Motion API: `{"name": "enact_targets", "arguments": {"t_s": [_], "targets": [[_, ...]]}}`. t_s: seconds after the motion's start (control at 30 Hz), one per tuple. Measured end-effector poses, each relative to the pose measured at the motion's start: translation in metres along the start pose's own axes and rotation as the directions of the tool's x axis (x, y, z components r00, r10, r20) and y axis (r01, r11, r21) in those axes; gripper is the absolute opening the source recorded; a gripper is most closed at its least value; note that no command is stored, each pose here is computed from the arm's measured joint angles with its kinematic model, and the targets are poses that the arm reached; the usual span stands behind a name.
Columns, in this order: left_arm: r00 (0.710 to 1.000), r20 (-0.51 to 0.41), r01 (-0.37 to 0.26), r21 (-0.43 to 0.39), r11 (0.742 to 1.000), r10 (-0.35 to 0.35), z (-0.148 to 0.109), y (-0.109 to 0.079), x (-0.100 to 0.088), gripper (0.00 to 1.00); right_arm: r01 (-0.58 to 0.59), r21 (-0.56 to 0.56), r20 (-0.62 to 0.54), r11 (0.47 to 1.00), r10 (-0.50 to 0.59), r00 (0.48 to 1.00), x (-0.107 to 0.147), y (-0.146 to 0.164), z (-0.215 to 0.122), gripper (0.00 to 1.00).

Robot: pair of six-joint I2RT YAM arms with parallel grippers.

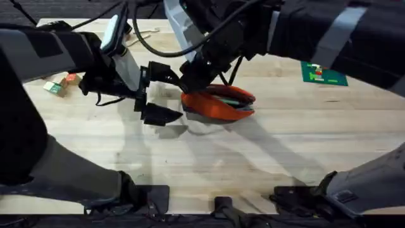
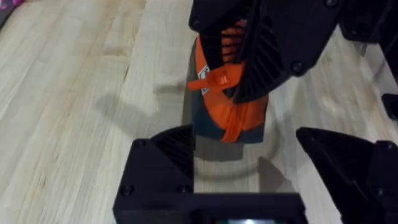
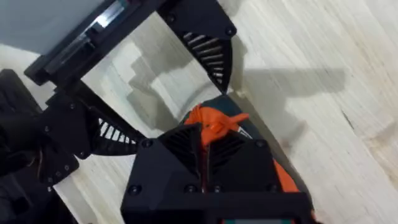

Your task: Unzip the bag, pick up the pens from the table one at a time and place them inside, then zip the bag closed.

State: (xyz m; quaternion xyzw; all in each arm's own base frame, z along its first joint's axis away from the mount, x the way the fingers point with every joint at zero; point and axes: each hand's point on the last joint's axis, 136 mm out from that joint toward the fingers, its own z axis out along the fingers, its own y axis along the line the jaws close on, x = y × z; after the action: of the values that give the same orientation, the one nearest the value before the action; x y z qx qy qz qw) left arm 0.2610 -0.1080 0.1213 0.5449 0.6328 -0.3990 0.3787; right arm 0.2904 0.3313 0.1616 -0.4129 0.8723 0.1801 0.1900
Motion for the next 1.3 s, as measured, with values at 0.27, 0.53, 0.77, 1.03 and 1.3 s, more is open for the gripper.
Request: {"name": "enact_targets", "arguments": {"t_s": [0.27,0.53,0.77,1.03,1.3], "targets": [[1.000,0.018,-0.006,-0.007,1.000,0.006,0.000,0.002,-0.003,0.993,0.006,0.004,0.032,1.000,-0.006,0.999,-0.004,0.003,-0.018,0.032],[0.998,0.059,-0.013,-0.022,1.000,0.014,0.000,0.005,-0.010,0.993,0.006,0.004,0.034,1.000,-0.006,0.999,-0.004,0.003,-0.019,0.032],[0.995,0.096,-0.024,-0.037,0.999,0.028,-0.001,0.008,-0.016,0.993,0.006,0.003,0.030,1.000,-0.006,1.000,-0.003,0.003,-0.019,0.032],[0.993,0.113,-0.037,-0.019,0.999,0.039,0.005,0.005,-0.022,0.993,0.005,0.002,0.026,1.000,-0.005,1.000,-0.002,0.003,-0.019,0.032],[0.991,0.110,-0.083,0.035,0.996,0.079,0.022,-0.002,-0.027,0.993,0.005,0.002,0.026,1.000,-0.005,1.000,-0.002,0.003,-0.019,0.032]]}}
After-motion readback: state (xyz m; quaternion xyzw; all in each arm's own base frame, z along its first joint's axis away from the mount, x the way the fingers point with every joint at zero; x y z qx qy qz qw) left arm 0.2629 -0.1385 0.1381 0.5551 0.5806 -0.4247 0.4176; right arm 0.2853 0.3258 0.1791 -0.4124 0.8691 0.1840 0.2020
